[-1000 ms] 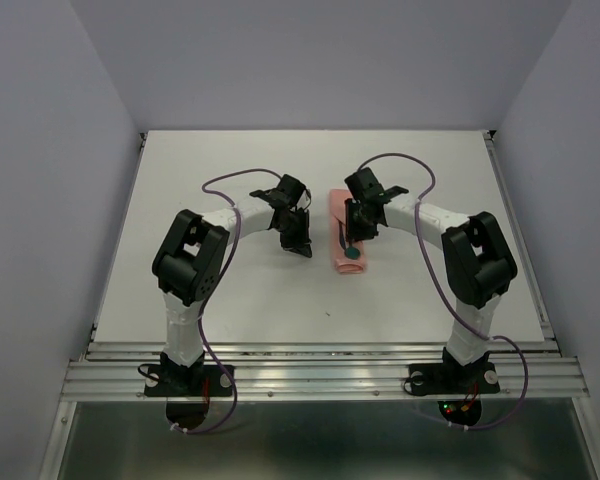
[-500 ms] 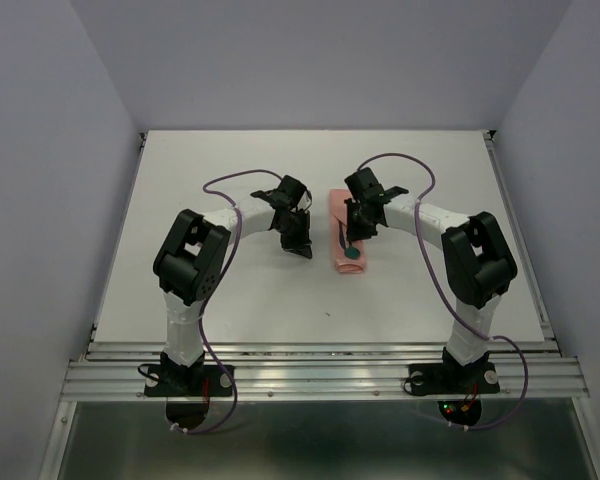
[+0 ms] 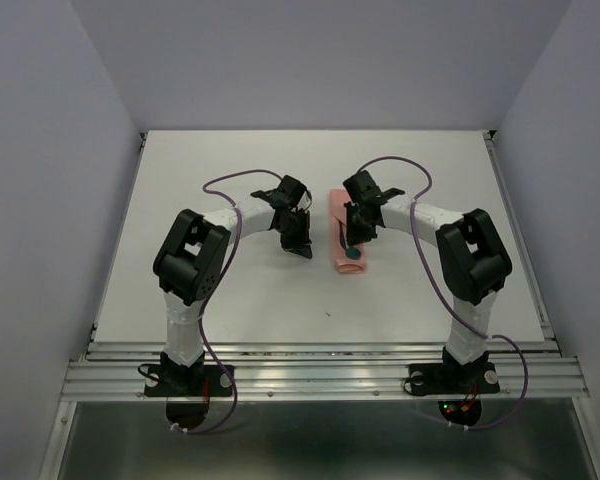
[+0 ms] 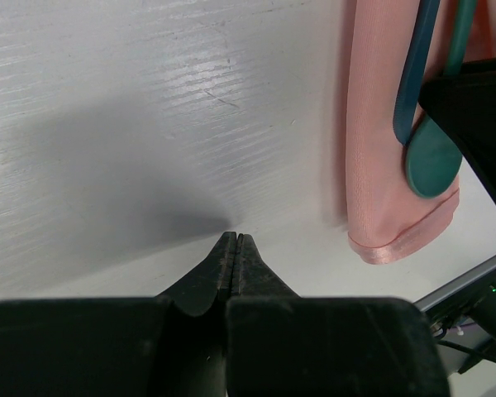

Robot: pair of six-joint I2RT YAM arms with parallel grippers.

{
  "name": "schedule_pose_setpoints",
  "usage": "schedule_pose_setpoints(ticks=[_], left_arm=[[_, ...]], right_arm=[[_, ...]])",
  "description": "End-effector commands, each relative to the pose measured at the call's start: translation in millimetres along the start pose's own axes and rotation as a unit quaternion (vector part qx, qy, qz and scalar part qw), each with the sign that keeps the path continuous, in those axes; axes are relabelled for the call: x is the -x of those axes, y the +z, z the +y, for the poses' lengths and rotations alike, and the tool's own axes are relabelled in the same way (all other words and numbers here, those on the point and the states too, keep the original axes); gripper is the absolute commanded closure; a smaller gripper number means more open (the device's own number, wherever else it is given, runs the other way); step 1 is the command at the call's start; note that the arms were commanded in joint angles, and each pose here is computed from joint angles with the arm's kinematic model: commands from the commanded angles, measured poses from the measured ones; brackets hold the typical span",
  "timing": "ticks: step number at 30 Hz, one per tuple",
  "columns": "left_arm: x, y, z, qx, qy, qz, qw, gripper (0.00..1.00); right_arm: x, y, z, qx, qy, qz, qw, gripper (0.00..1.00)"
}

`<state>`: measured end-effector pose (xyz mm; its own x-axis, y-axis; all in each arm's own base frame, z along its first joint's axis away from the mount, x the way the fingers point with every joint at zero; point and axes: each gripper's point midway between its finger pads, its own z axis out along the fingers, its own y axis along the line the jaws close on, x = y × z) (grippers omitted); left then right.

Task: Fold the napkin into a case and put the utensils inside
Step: Pick up the spoon from the folded napkin.

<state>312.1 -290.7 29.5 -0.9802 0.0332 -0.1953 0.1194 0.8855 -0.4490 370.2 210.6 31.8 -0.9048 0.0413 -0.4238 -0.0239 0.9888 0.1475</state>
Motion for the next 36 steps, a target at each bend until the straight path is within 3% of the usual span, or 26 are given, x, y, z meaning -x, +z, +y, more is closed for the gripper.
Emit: schedule_pose_setpoints(ticks=[1,8,27,30,36], left_arm=[[10.1,-6.9,-11.1,-0.011,0.017,-0.014,1.0,1.0],[10.7,-7.5,-12.8,-0.013,0.018,-0.015,1.0,1.0],[9.2,-7.7,-12.2,-0.013,0.021,-0.012,1.0,1.0],[9.8,-10.9,-24.2,-0.035,0.038,-0.015,0.999,1.0],[12.2,-34.8,-89.0,-0.181,0.053,-0.039,0.981,1.0]], right_arm=[[2.2,4.1,-1.3,-0.004,-0.007,-0.009,1.0,0.78],[11.6,-4.2,-3.7,-0.014,0.001,-0.029,0.999,0.94],[40.9,-11.0,-9.9,-0.047,0.0,-0.079,0.996,0.95],[40.8,-7.6,-9.9,-0.048,-0.003,-0.077,0.996,0.95],[38.8,-3.1,-10.3,-0.048,-0.002,-0.076,0.996,0.95]])
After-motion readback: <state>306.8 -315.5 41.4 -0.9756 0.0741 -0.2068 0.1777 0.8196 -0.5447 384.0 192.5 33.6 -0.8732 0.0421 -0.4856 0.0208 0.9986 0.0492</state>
